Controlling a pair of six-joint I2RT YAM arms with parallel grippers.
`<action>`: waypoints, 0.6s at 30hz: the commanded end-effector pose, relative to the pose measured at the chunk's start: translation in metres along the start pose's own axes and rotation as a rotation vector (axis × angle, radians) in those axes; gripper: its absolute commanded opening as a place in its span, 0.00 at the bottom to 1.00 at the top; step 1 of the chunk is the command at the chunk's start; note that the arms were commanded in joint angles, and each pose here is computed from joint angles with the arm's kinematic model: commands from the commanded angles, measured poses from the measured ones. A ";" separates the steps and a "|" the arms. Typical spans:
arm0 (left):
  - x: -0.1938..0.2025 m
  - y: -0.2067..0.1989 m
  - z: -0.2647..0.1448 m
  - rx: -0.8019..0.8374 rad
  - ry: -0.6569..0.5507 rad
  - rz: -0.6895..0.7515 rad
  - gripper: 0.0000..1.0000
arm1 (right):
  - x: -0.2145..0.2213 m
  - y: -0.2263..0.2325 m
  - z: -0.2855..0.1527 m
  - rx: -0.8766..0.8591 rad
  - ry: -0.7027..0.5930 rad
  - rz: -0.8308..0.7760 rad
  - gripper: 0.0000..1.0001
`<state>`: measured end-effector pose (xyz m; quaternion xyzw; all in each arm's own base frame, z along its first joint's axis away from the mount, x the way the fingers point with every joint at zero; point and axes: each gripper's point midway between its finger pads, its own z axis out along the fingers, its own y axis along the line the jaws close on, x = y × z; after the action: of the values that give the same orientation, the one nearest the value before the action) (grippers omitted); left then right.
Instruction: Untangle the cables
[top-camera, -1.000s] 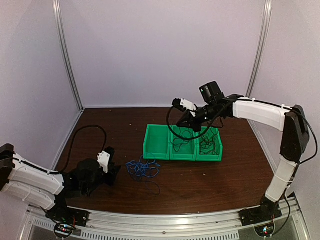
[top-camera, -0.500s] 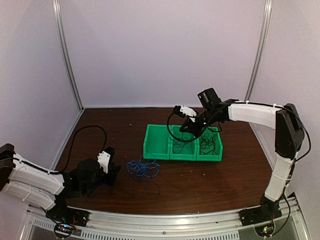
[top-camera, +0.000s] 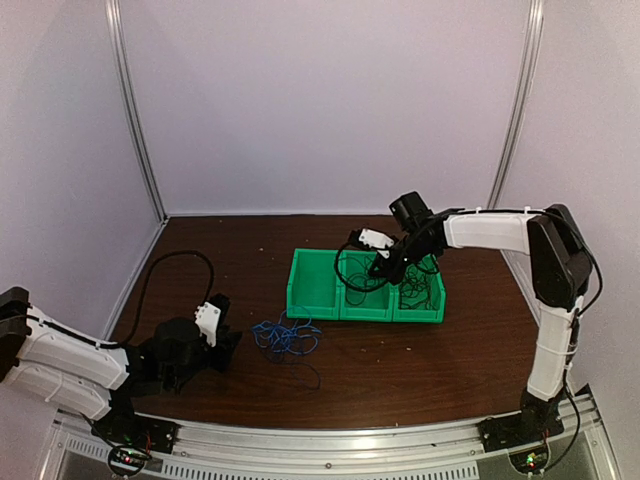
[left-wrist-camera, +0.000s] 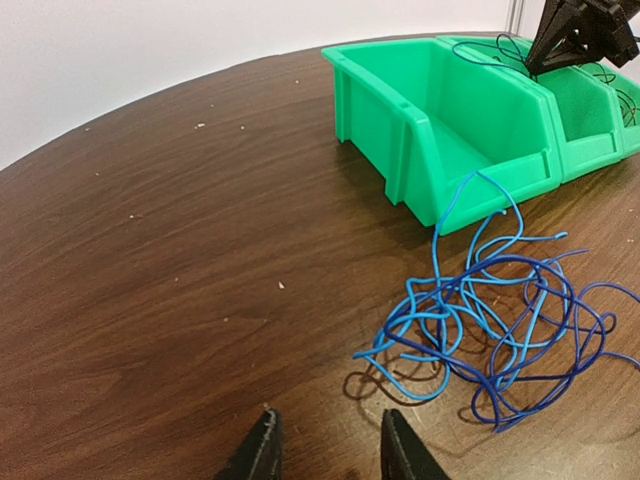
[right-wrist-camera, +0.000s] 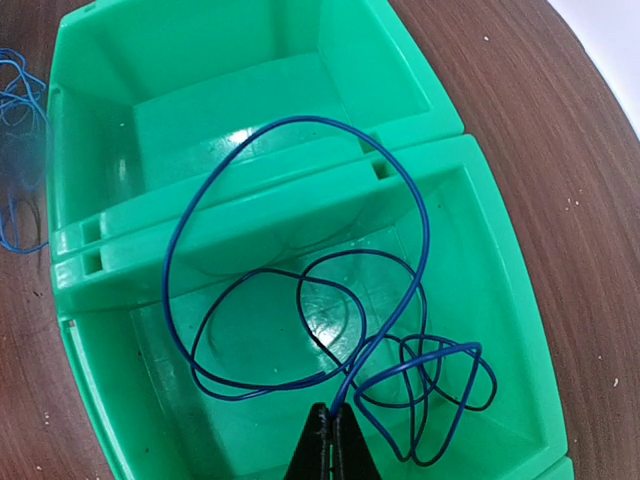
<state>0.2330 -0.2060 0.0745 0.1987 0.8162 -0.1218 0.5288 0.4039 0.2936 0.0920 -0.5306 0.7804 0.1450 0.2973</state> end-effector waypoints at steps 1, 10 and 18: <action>-0.006 0.000 0.001 0.001 -0.035 -0.010 0.35 | 0.002 -0.001 0.007 0.047 0.054 -0.019 0.00; -0.005 0.000 0.001 0.000 -0.034 -0.012 0.35 | 0.008 0.005 0.023 0.074 0.154 -0.016 0.00; -0.005 -0.002 0.005 0.004 -0.032 0.005 0.35 | 0.015 0.006 0.031 0.084 0.215 0.007 0.00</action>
<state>0.2339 -0.2075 0.0716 0.2003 0.8163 -0.1206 0.5281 0.3995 0.3040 0.0648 -0.5379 0.8018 0.0781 0.2482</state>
